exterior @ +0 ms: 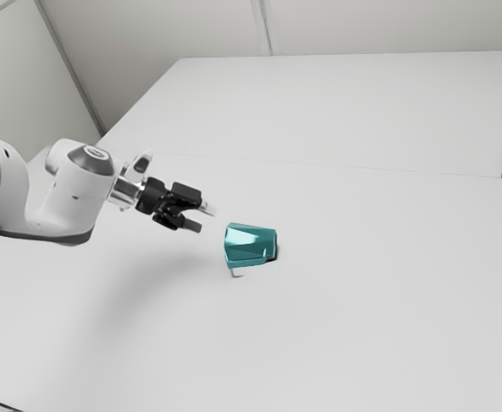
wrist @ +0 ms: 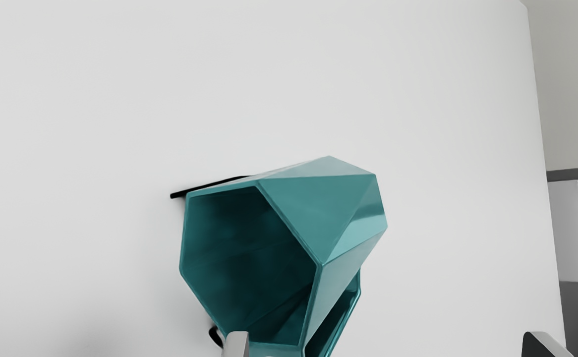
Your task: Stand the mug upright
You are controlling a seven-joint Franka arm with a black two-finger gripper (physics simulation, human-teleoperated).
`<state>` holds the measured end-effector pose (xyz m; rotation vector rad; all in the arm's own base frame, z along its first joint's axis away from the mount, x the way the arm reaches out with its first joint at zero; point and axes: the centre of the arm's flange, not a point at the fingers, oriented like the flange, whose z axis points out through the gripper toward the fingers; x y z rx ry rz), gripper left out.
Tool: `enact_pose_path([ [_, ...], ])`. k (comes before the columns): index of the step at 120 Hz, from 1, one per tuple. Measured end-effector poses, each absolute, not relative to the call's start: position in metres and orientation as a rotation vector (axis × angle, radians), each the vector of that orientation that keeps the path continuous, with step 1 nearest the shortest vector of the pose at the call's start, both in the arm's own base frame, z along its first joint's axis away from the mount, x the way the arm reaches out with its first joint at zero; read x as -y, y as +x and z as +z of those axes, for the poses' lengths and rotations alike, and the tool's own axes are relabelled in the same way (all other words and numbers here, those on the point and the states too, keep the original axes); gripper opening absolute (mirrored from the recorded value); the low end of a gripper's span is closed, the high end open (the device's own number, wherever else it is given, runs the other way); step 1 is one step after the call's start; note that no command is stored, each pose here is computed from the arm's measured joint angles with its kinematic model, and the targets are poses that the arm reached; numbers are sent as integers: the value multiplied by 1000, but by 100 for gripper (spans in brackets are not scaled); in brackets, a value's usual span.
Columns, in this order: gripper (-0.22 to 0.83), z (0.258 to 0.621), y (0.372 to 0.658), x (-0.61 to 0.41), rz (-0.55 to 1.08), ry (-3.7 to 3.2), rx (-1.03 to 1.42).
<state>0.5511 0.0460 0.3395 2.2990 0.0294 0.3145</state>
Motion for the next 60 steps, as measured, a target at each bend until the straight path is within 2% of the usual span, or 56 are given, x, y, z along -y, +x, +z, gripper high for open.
enact_pose_path([
  [60, 62, 301, 551, -40, 227, 2258, -64],
])
